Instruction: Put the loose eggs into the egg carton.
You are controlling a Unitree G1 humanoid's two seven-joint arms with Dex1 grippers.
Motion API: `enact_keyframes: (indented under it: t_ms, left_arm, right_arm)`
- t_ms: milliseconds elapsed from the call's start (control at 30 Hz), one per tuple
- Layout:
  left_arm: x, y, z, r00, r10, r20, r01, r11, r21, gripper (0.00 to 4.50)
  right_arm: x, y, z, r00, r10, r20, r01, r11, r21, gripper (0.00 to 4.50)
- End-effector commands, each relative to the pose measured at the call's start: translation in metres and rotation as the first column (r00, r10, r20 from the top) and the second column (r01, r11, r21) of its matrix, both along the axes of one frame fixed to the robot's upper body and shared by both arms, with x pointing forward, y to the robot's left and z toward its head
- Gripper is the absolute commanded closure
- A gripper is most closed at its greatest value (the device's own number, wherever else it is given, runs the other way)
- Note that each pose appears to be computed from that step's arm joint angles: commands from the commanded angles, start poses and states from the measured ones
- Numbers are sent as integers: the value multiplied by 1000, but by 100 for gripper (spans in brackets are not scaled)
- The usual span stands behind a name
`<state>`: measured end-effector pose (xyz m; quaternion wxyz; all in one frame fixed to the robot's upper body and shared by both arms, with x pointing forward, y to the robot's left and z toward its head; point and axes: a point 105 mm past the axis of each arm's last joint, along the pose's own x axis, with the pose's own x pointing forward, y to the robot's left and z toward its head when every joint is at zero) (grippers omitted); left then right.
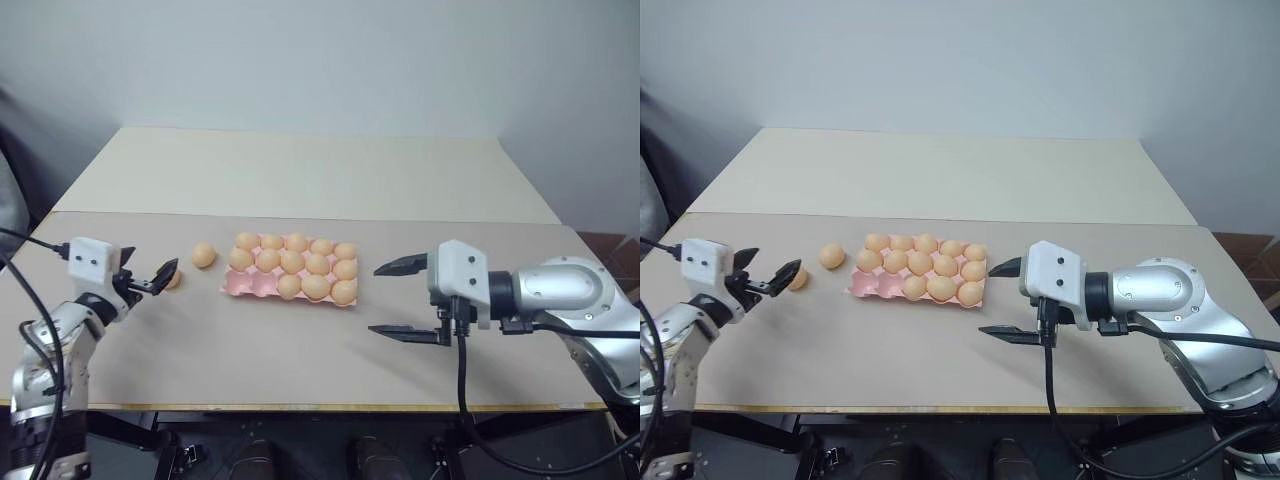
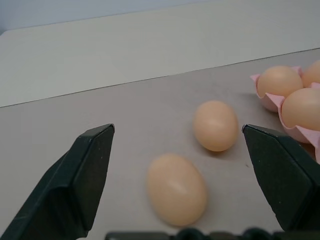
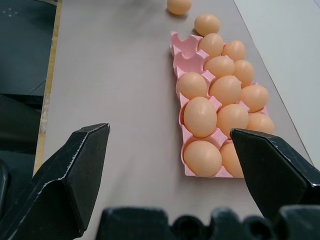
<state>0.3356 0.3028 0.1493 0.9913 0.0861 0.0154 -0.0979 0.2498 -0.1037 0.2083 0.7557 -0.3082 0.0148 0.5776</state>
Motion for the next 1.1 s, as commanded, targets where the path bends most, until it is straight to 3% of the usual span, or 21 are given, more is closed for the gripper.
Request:
enact_keyframes:
  t_ms: [33, 400, 533, 667, 733, 933, 1100]
  left_arm:
    - [8, -1, -5, 1000, 1, -9, -1, 999, 48, 3]
    - [24, -2, -26, 997, 17, -79, -11, 997, 76, 3]
    - [24, -3, -33, 995, 12, -100, -4, 997, 81, 95]
    - [22, -1, -35, 995, 24, -99, -15, 996, 84, 227]
    - [21, -1, -36, 995, 22, -97, -13, 996, 92, 273]
    - [4, 14, -32, 995, 59, -76, -48, 989, 140, 289]
    - [-22, 10, -12, 999, -39, -15, 41, 991, 128, 289]
  right_arm:
    - [-5, -4, 12, 999, -16, 52, 16, 1000, -1, 0]
    - [-10, -7, 11, 998, -44, 50, 44, 999, -8, 0]
    - [-10, -8, 11, 998, -47, 53, 47, 999, -7, 0]
    - [-10, -8, 11, 997, -46, 54, 46, 999, -6, 0]
    - [-10, -8, 11, 997, -45, 55, 45, 999, -5, 0]
    - [-10, -10, 11, 997, -53, 58, 53, 999, -3, 0]
    - [-10, -11, 11, 996, -62, 59, 63, 998, -7, 0]
